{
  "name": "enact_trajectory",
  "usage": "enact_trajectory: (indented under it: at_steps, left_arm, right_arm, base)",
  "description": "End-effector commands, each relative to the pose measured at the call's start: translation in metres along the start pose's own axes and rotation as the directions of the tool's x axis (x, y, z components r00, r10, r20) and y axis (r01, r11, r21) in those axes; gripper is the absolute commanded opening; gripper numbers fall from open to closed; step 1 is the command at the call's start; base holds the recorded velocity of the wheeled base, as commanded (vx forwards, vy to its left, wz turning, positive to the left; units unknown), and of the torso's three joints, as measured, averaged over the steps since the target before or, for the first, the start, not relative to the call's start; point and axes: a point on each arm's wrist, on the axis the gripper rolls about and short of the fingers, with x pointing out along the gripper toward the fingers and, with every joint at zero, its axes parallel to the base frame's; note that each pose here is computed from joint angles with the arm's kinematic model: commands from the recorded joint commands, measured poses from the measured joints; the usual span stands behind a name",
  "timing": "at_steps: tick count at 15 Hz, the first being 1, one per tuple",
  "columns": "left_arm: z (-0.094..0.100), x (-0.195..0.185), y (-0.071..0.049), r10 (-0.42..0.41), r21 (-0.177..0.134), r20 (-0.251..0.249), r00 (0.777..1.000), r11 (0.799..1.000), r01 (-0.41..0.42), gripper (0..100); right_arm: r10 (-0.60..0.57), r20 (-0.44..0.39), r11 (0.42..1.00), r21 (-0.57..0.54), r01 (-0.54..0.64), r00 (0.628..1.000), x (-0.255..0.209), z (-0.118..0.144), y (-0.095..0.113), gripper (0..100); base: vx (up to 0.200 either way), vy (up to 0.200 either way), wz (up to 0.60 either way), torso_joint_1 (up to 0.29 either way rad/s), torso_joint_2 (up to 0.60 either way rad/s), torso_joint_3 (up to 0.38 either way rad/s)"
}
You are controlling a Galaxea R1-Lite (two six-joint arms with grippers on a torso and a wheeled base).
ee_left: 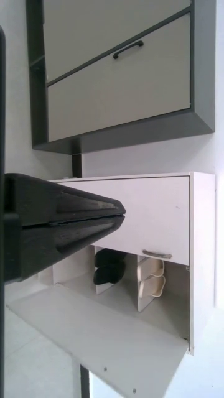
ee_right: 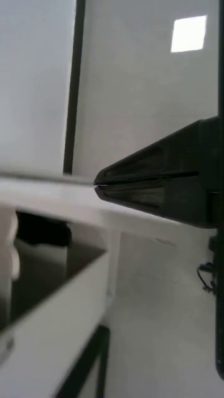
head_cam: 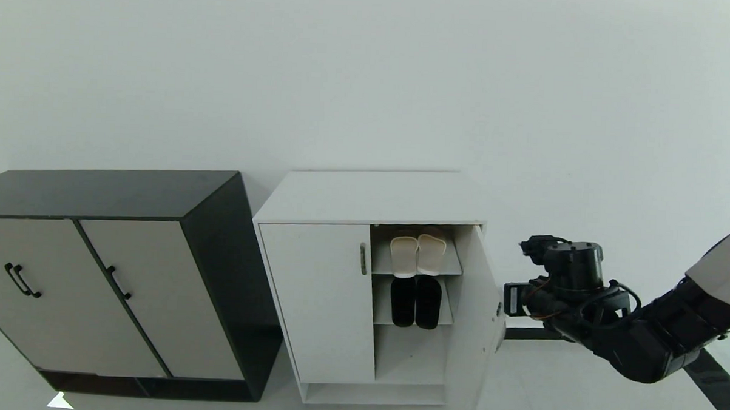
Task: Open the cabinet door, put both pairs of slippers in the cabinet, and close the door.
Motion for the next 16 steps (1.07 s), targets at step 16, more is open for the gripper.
enact_trajectory:
  at_steps: [16]
  left_arm:
    - [0.000, 0.000, 0.000, -0.002, 0.004, 0.000, 1.000, 1.000, 0.002, 0]
  right_arm:
    - [0.163, 0.011, 0.983, -0.088, -0.161, 0.987, 0.071, -0.014, 0.100, 0]
  base:
    - [0.000, 0.000, 0.00, 0.000, 0.00, 0.000]
